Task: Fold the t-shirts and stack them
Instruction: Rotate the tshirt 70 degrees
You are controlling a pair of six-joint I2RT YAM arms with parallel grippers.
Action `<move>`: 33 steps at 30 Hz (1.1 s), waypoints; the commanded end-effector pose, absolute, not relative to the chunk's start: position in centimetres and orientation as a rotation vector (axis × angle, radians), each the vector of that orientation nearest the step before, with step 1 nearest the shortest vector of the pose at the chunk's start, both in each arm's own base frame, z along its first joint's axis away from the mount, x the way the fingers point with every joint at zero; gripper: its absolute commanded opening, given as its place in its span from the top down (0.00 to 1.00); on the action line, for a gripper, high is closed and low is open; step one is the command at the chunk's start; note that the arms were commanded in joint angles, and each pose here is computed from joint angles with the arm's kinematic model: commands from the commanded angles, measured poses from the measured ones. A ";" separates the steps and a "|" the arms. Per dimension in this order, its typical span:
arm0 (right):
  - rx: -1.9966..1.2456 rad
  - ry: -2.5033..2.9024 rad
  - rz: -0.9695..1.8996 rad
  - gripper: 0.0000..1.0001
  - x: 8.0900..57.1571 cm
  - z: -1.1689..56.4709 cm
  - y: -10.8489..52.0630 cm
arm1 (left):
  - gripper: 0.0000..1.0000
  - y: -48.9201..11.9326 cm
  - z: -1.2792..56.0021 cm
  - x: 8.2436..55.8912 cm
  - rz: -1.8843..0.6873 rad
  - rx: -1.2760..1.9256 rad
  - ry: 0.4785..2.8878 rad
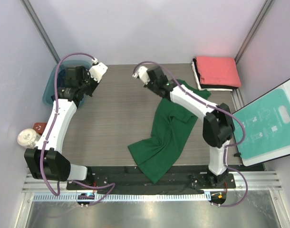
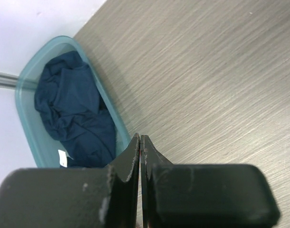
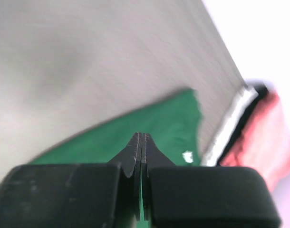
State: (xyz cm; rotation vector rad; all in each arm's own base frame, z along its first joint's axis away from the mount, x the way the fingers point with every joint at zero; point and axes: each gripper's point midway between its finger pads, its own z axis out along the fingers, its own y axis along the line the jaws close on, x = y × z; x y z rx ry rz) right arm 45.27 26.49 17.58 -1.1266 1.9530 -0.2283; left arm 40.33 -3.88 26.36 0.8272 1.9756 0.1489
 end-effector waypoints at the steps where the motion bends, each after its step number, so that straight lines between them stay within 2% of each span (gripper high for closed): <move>1: -0.892 2.017 -0.501 0.99 51.8 16.1 19.8 | 1.00 -4.6 27.2 40.5 0.125 0.865 1.931; 8: -0.800 2.019 -0.704 0.99 53.8 16.7 15.7 | 1.00 -5.9 25.6 38.8 0.069 0.989 1.878; 11: -0.785 2.027 -0.701 0.99 54.3 17.0 14.8 | 1.00 -5.9 25.6 39.0 0.062 0.977 1.882; 20: -0.870 2.225 -0.704 0.99 54.0 9.4 12.0 | 1.00 -5.3 26.5 40.8 0.099 0.939 1.929; 33: -0.936 2.265 -0.670 0.99 56.2 5.0 13.0 | 1.00 -4.9 26.3 42.1 0.132 0.967 1.938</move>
